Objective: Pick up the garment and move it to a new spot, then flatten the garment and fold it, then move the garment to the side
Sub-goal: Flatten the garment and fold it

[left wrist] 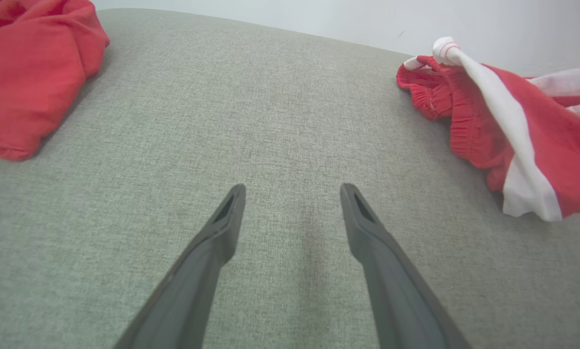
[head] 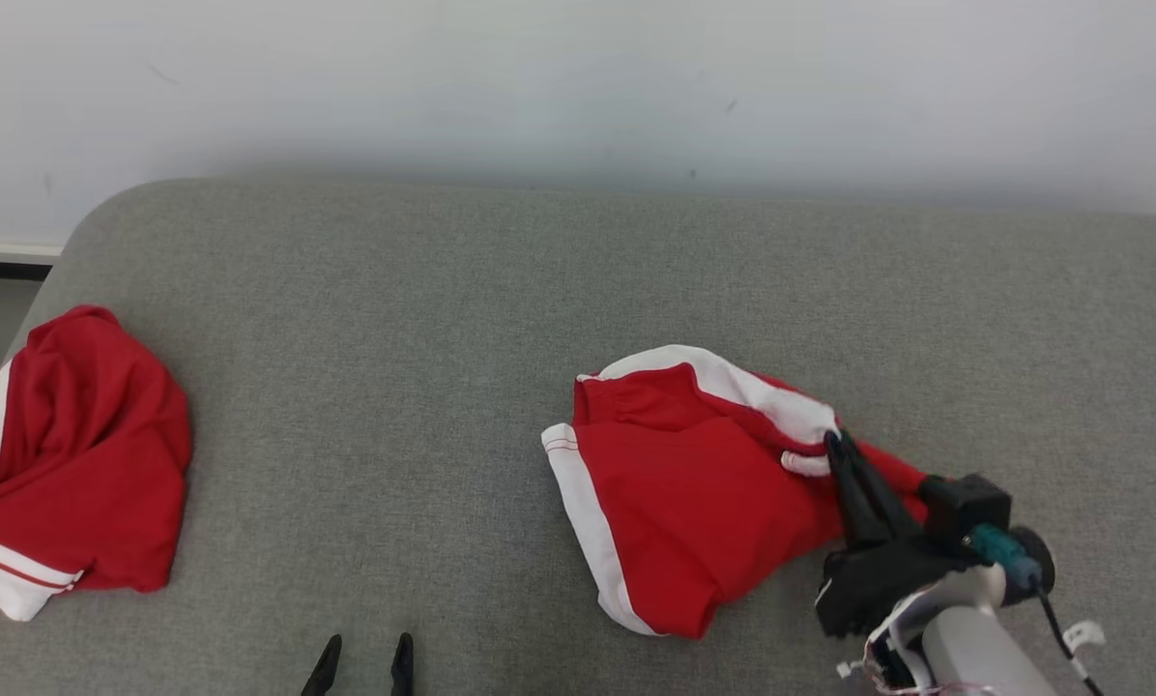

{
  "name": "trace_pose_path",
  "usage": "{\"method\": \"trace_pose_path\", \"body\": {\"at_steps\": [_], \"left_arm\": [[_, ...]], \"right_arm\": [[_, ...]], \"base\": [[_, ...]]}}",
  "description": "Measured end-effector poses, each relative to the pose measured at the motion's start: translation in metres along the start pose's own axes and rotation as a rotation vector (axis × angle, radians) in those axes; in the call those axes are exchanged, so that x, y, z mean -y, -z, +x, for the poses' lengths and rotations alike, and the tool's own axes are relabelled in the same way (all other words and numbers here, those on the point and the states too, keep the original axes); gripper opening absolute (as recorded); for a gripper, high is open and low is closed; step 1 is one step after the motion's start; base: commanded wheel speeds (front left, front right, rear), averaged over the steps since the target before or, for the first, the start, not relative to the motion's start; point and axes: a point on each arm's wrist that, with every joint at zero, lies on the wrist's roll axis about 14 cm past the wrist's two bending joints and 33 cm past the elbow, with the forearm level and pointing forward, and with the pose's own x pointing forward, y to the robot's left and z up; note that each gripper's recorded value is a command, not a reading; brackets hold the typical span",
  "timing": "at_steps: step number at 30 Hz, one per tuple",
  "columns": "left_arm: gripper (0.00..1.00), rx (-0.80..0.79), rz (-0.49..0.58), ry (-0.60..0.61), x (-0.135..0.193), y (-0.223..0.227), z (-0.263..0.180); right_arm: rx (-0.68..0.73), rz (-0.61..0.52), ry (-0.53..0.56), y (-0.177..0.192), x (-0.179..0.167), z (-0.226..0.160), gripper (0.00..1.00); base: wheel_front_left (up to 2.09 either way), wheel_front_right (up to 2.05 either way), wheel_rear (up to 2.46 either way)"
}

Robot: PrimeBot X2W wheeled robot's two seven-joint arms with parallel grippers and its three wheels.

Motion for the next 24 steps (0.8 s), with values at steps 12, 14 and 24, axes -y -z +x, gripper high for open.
{"method": "trace_pose_path", "body": {"at_steps": [12,14,24], "left_arm": [[1.00,-0.010,0.006,-0.001,0.001,0.000,0.009],[1.00,-0.013,0.004,-0.009,-0.001,0.001,0.009],[1.00,-0.030,-0.002,-0.053,-0.012,0.006,0.005]], "right_arm": [[0.283,-0.121,0.028,-0.120,0.034,0.065,0.00],[0.324,-0.128,0.019,-0.136,0.032,0.073,0.00],[0.538,-0.154,-0.130,-0.215,-0.025,0.093,0.00]], "base": [[0.00,0.00,0.00],[0.00,0.00,0.00],[0.00,0.00,0.00]]}}
